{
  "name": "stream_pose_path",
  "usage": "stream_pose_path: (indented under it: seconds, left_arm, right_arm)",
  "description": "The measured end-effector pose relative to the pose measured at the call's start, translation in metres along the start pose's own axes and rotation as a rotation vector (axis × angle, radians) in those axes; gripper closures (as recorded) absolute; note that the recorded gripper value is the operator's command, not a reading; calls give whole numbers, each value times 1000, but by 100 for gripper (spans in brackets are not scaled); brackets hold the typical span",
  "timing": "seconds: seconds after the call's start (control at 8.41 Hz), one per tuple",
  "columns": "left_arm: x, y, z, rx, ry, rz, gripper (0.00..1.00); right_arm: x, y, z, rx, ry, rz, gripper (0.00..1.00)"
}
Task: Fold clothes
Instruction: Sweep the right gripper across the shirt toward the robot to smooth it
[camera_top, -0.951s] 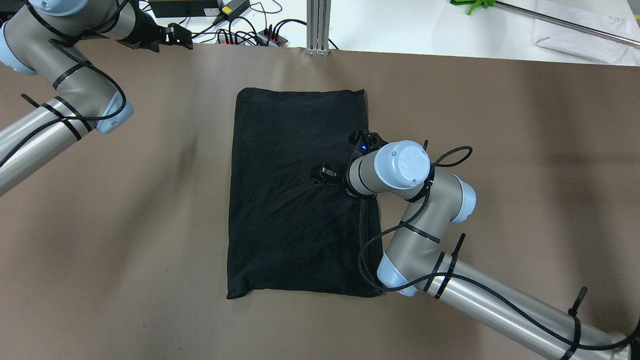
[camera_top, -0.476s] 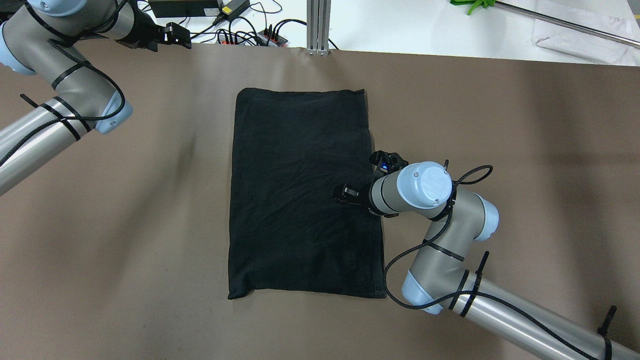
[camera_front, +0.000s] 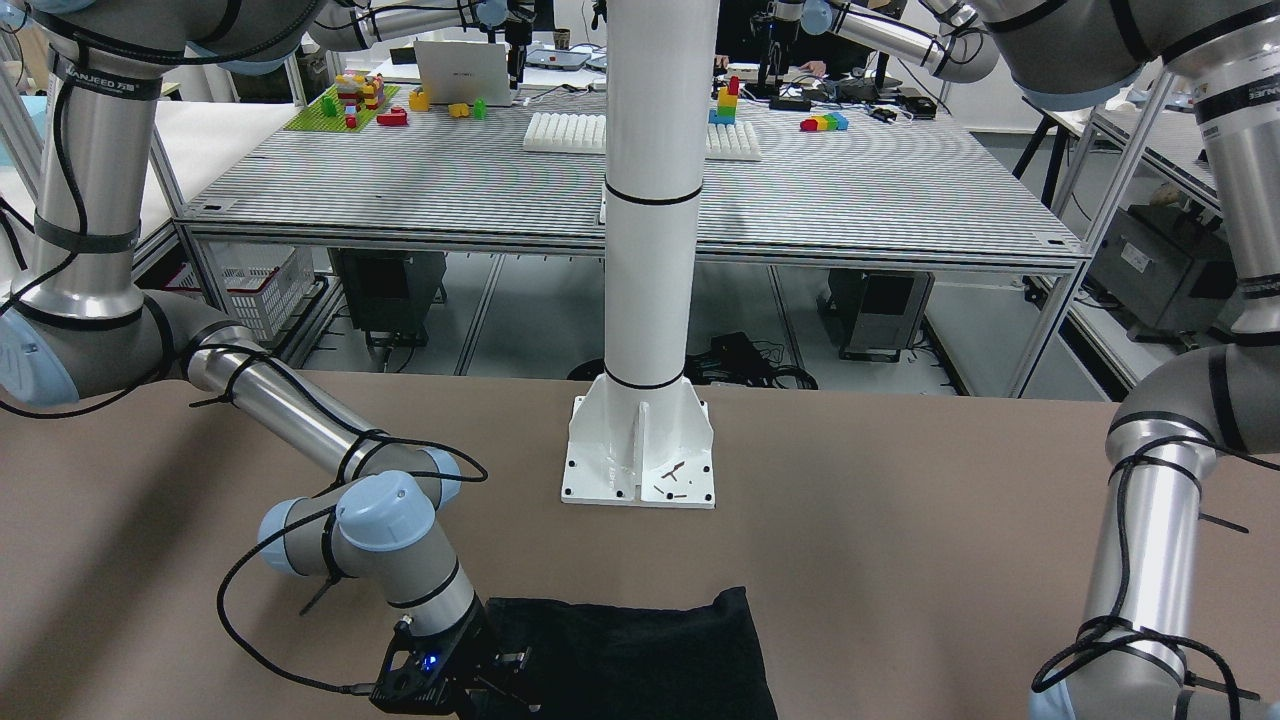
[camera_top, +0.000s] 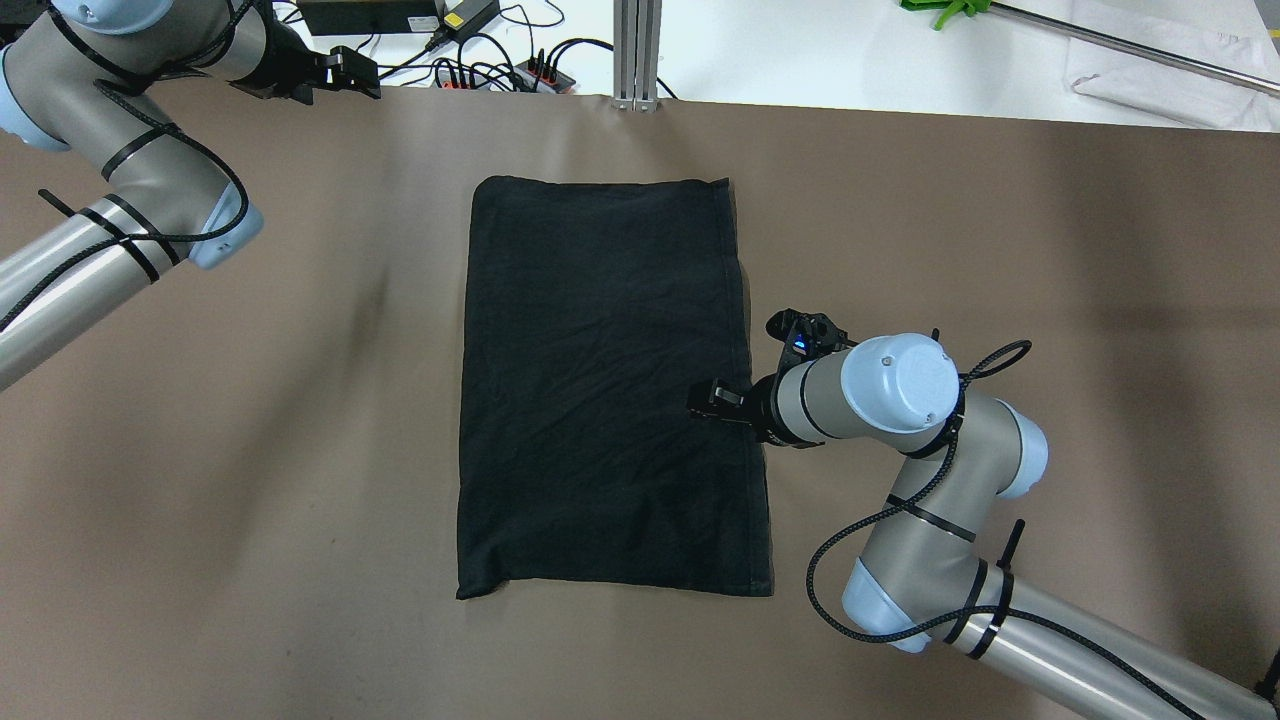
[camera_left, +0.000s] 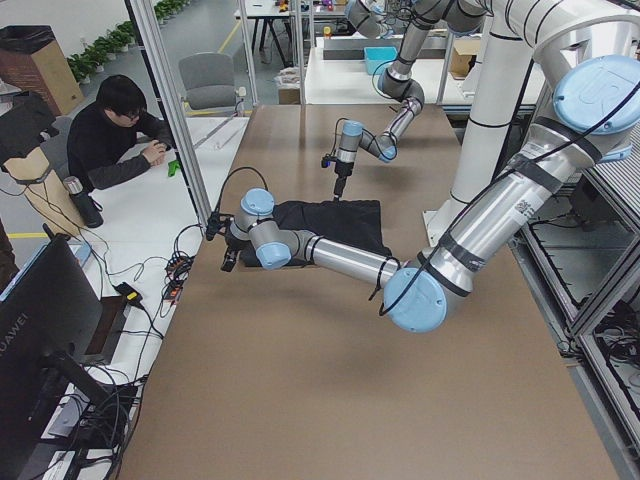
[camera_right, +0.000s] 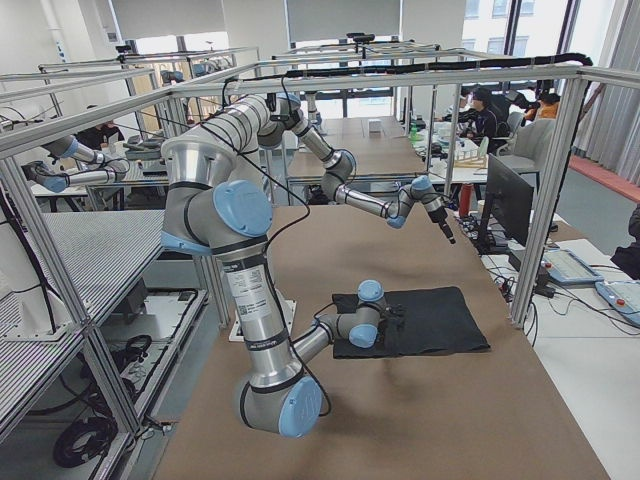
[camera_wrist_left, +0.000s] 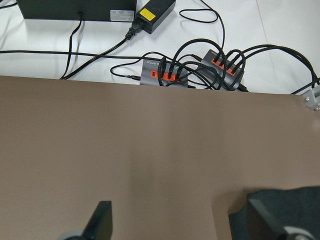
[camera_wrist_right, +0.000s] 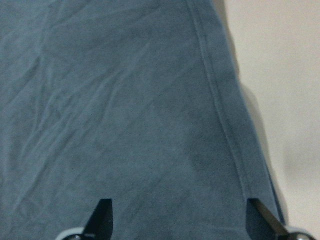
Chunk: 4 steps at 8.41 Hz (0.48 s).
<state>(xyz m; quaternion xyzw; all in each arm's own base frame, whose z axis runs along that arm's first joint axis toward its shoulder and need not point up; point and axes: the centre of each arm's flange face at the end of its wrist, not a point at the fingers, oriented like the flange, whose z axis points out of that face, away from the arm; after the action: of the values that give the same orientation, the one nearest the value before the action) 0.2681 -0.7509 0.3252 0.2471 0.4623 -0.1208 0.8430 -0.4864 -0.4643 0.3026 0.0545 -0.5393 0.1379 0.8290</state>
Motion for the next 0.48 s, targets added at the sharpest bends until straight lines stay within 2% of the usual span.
stream_pose_path:
  seconds: [0.24,0.48]
  left_arm:
    - [-1,0,0,0,0,1,6]
    - [-4,2,1,-1,-3,-2,6]
  right_arm:
    - [-8,16,-43,-16,-78,5,6]
    - [-3,42,-57,-33,-112,43,6]
